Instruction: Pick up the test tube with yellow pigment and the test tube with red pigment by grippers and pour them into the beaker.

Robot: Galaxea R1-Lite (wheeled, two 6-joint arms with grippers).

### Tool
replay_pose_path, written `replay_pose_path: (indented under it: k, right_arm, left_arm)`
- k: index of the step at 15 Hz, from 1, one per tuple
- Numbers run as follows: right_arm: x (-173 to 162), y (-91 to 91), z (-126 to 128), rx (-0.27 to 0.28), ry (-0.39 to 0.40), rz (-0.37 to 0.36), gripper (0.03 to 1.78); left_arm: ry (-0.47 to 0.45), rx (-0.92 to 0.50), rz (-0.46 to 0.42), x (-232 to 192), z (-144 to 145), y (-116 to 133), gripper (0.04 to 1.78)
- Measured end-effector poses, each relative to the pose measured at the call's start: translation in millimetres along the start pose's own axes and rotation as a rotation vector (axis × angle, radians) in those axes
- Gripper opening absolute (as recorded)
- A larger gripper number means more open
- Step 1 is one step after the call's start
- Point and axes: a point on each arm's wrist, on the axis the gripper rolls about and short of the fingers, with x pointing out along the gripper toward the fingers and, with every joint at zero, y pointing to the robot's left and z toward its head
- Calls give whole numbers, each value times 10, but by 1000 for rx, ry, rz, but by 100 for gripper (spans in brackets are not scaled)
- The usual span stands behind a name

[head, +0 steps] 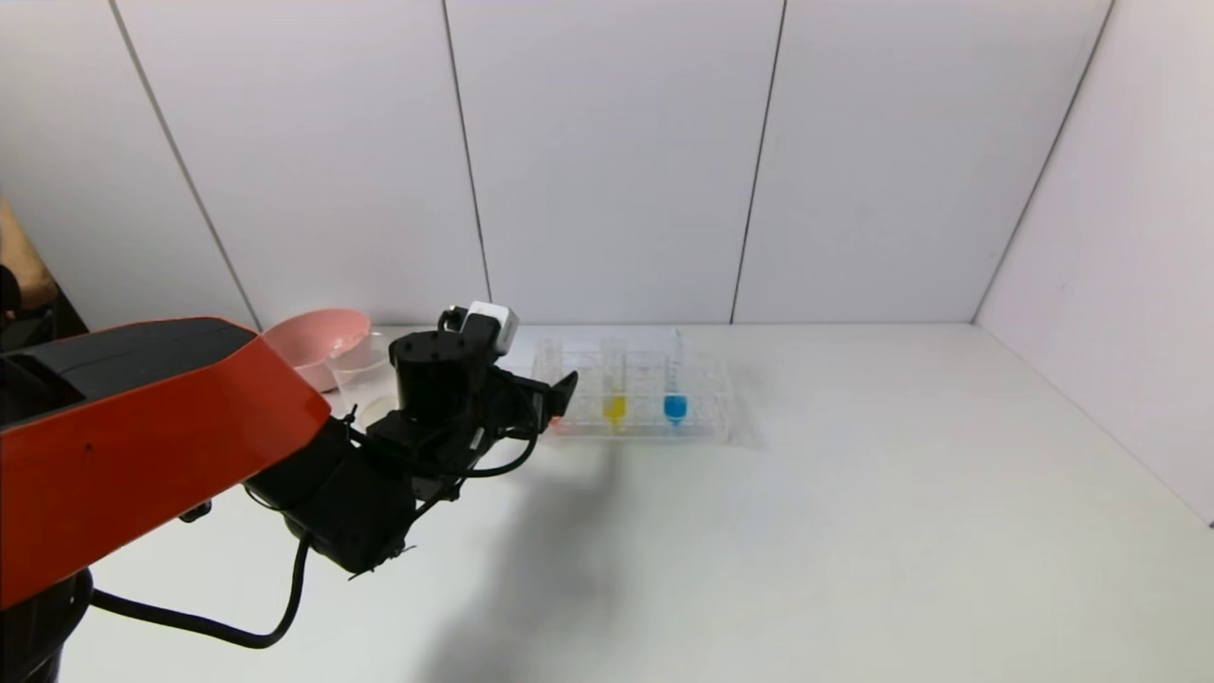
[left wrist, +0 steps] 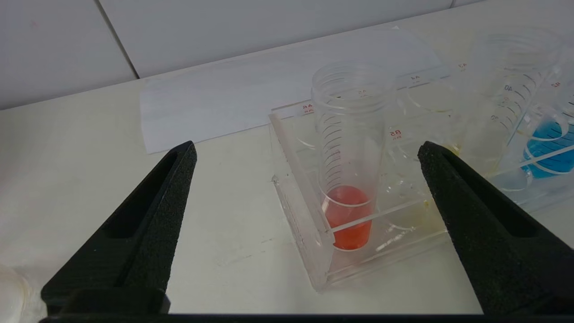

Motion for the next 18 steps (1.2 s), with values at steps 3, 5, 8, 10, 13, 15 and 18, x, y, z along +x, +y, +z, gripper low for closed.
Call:
replay_pose_path:
  k: [3,5,8,10,13,15,18]
  right_arm:
    - [0,0,0,0,0,0,170]
    - [0,0,0,0,0,0,170]
    - [0,0,0,0,0,0,170]
    - [0,0,0,0,0,0,170]
    - [0,0,0,0,0,-1,170]
    - [0,0,0,0,0,0,170]
    - [0,0,0,0,0,-1,170]
  left_arm:
    - [0,1,-4,27,-10,-4,145]
    - [-1,2,-6,49,-19,-7,113]
    - [-1,2,-17,68,-25,-35,57]
    - [-1,2,-21,71,-28,-43,45]
    - [-4,3,-20,72,-26,-47,44]
    - [-5,4,-20,70,-22,-49,44]
    - [-12,6,-23,58,5,-64,44]
